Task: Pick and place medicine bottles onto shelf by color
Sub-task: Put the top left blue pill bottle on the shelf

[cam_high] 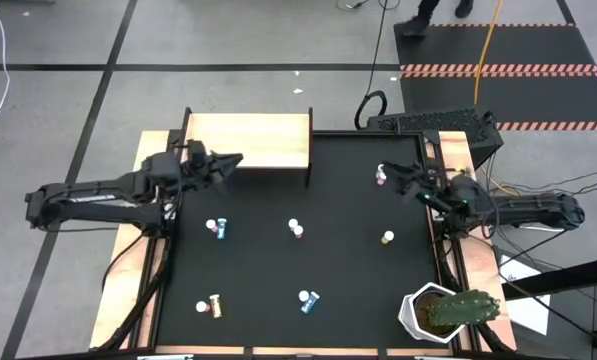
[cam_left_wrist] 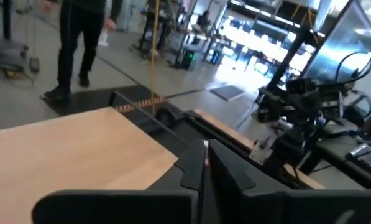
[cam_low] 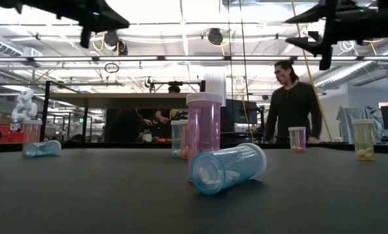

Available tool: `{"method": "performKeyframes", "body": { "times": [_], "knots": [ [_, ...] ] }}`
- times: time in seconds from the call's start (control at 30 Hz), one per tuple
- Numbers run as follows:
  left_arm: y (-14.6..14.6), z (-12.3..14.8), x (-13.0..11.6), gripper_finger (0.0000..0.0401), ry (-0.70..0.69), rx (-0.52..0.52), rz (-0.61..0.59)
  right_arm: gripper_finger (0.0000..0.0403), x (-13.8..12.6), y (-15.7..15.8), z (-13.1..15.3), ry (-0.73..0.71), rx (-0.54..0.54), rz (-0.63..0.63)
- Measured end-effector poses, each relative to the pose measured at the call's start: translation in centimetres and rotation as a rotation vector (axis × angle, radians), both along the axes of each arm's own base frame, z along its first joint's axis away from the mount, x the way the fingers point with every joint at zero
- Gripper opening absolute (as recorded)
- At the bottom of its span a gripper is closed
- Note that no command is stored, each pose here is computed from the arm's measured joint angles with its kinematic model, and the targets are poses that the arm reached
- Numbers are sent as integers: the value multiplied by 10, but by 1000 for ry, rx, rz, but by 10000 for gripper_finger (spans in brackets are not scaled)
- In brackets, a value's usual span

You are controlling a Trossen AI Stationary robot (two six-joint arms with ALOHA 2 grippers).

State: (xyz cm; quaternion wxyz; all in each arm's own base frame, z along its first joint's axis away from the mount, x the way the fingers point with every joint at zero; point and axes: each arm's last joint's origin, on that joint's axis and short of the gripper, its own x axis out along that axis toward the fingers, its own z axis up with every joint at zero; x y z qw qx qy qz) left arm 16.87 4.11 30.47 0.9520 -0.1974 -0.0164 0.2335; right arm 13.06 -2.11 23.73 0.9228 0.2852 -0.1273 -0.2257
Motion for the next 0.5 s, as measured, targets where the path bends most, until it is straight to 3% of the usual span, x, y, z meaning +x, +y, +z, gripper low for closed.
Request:
{"method": "performKeyframes", "body": {
  "times": [0.1, 0.3, 0.5],
  "knots": [
    [6, 8, 13, 45, 39, -64, -19, 203, 9, 0, 13, 182, -57, 26],
    [11, 24, 31, 125, 197, -96, -41, 203, 23, 4, 48, 230, -236, 174],
    [9, 47, 22, 151, 373, -165, -28, 190, 33, 3, 55, 281, -191, 181]
  ]
}}
